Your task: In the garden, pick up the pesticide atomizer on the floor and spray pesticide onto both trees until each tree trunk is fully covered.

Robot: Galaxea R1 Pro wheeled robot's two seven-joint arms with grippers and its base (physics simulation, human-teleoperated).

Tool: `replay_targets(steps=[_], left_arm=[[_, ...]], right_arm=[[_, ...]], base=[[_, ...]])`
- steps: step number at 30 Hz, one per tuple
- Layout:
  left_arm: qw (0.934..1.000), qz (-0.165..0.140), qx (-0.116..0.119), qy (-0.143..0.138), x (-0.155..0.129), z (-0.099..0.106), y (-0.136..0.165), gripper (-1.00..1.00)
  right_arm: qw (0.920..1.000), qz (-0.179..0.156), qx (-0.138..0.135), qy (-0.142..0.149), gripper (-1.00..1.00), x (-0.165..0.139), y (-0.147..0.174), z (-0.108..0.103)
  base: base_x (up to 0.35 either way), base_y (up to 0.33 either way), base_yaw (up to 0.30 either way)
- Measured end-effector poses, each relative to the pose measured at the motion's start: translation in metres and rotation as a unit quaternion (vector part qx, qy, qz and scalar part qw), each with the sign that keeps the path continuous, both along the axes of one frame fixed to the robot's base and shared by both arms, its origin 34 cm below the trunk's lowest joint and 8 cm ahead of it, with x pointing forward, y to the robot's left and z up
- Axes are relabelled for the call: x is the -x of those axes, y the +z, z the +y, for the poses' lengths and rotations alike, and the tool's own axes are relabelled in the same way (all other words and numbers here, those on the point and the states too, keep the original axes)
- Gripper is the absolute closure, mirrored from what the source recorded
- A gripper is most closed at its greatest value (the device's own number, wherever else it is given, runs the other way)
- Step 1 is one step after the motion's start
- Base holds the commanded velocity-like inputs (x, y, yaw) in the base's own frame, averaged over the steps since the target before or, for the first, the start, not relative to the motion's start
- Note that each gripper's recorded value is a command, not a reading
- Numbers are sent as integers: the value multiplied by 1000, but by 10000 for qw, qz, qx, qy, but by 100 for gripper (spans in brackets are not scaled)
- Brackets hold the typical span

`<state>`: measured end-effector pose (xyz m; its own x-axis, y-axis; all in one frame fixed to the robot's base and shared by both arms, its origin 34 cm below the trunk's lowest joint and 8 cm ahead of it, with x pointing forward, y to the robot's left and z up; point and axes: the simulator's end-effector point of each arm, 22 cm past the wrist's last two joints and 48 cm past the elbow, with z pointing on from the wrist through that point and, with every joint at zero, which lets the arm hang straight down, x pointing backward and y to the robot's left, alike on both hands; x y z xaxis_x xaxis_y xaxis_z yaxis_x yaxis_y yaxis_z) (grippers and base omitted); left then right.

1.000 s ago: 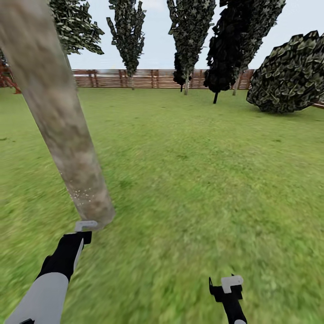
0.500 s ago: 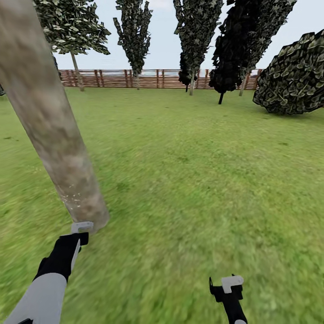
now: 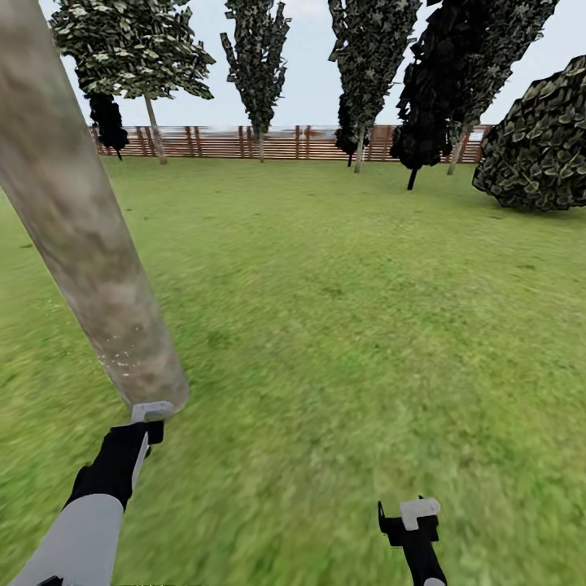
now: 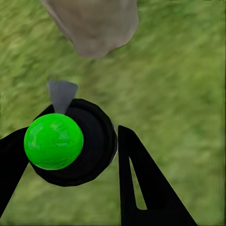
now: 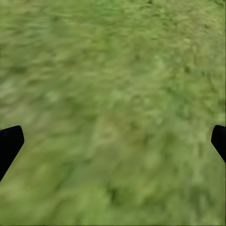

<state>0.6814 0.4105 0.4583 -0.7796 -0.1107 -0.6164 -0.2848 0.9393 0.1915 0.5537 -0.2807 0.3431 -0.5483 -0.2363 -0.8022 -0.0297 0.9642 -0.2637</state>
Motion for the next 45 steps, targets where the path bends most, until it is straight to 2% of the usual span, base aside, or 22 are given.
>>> replay_targets(steps=[3,5,7,9,11,13,15,16,18,20,21,24,28,30,32,34,36,39,40,43,44,45], left_arm=[[10000,-16,-18,6,-1,2,2,100],[9998,-37,-8,219,5,21,3,100],[9995,-49,17,297,6,28,5,100],[9996,-61,83,281,2,21,5,100],[9995,-70,228,199,-3,-2,3,100],[9996,-68,264,113,-6,-16,2,100],[9997,-92,203,122,-7,-11,6,100],[9997,-108,158,152,-7,-5,8,100],[9994,-139,-71,297,-1,31,17,100],[9979,-146,-383,496,9,82,30,100],[9967,-167,-459,649,15,105,36,100],[9938,-195,-522,958,30,141,43,100],[9947,-154,-416,923,30,130,34,100],[9967,-145,-263,750,20,99,26,100],[9988,-157,-171,423,5,58,22,100],[9997,-146,-147,122,-8,25,22,100],[9999,130,-100,-8,-6,8,17,100],[9985,528,-133,42,8,15,11,100],[9982,535,-249,112,11,31,16,100],[9961,479,-625,391,21,97,39,100],[9956,464,-677,442,23,108,43,100],[9958,448,-660,441,22,108,43,100]], right_arm=[[10000,-1,2,-7,-100,0,0,-1],[10000,0,6,-10,-100,0,0,-1],[10000,0,15,-13,-100,0,0,-3],[10000,0,18,-15,-100,0,0,-3],[10000,-1,20,-16,-100,0,0,-3],[10000,0,22,-15,-100,0,0,-3],[10000,0,23,-13,-100,0,0,-4],[10000,-2,22,-14,-100,0,0,-3],[10000,-3,25,-15,-100,0,0,-4],[10000,-1,30,-17,-100,0,0,-4],[10000,0,27,-16,-100,0,0,-4],[10000,-3,23,-14,-100,0,0,-3],[10000,4,23,-17,-100,0,0,-4],[10000,6,23,-18,-100,0,0,-4],[10000,6,24,-16,-100,0,0,-4],[10000,4,23,-14,-100,0,0,-3],[10000,2,22,-14,-100,0,0,-3],[10000,6,23,-11,-100,0,0,-3],[10000,7,23,-10,-100,0,0,-3],[10000,3,23,-11,-100,0,0,-3],[10000,5,22,-10,-100,0,0,-3],[10000,2,22,-11,-100,0,0,-3]], base=[[179,-278,204],[216,-277,28],[221,-277,9],[223,-277,2],[223,-277,1],[223,-277,0],[223,-275,0],[224,-273,0],[224,-271,0],[224,-268,57],[224,-263,157],[224,-248,245],[142,-147,275],[19,-19,278],[5,-5,278],[2,-2,278],[0,0,278],[0,0,278],[0,0,278],[0,0,278],[0,0,276],[0,0,244]])
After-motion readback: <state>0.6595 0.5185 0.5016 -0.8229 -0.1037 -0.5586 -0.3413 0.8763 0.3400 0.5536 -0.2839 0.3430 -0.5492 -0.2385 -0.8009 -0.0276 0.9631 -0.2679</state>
